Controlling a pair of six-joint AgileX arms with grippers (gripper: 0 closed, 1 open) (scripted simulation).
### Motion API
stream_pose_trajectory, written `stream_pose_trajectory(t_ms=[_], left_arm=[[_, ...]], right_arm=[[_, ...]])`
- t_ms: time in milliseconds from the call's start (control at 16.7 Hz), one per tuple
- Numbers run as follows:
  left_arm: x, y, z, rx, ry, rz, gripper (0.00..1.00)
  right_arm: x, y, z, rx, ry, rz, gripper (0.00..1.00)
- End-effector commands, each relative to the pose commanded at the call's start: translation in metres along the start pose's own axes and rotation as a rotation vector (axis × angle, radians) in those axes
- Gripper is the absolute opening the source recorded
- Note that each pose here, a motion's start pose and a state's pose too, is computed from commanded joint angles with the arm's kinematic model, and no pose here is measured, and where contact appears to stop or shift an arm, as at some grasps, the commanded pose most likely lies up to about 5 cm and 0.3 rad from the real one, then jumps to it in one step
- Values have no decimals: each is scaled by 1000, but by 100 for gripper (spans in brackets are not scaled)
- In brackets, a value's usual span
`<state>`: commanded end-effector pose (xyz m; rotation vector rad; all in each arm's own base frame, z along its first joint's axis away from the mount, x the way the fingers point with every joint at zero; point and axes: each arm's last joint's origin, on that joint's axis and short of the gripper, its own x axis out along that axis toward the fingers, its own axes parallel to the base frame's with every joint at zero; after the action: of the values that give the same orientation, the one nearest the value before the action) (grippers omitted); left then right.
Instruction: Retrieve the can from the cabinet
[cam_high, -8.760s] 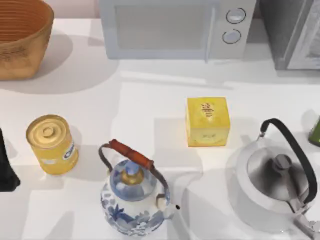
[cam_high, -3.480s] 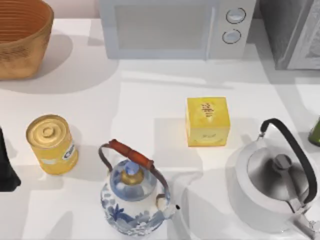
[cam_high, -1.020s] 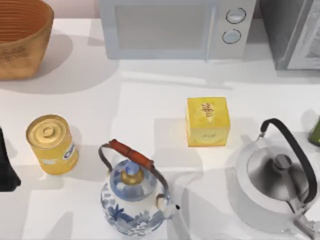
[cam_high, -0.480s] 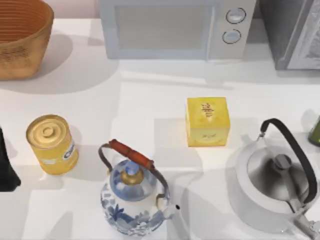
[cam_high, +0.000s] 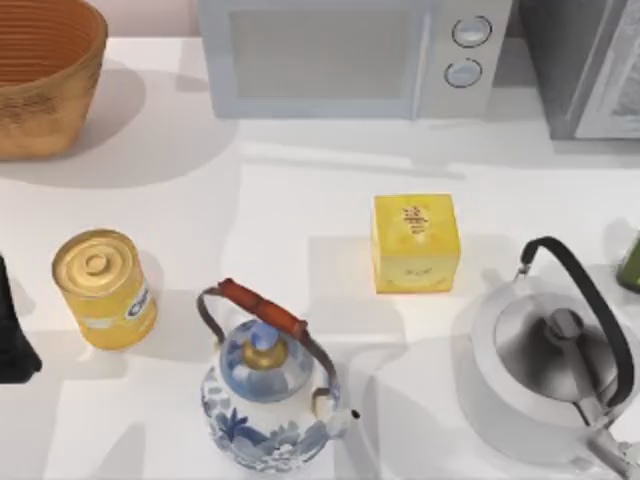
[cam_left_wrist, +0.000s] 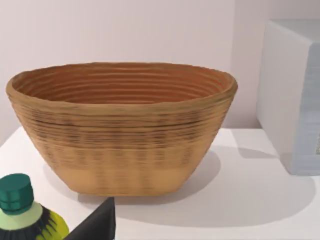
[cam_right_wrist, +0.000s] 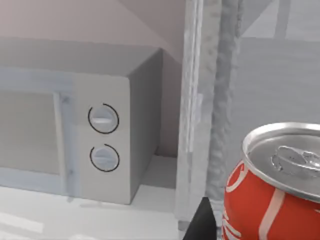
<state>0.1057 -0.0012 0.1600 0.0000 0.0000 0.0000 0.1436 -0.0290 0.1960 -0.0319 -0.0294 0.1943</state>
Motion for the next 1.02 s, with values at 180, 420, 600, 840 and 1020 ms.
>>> stream_pose_trajectory(t_ms=[180, 420, 600, 840, 1020], left_arm=[[0, 0, 0, 0, 0, 0, 100], [0, 0, 0, 0, 0, 0, 100], [0, 0, 0, 0, 0, 0, 100], [0, 0, 0, 0, 0, 0, 100], [0, 0, 0, 0, 0, 0, 100]], right_arm=[[19, -32, -2, -2, 18, 110, 0], [31, -87, -28, 8, 35, 265, 0], [24, -126, -61, 22, 37, 374, 0], [-1, -160, -111, 41, 30, 492, 0], [-19, -171, -138, 44, 21, 547, 0]])
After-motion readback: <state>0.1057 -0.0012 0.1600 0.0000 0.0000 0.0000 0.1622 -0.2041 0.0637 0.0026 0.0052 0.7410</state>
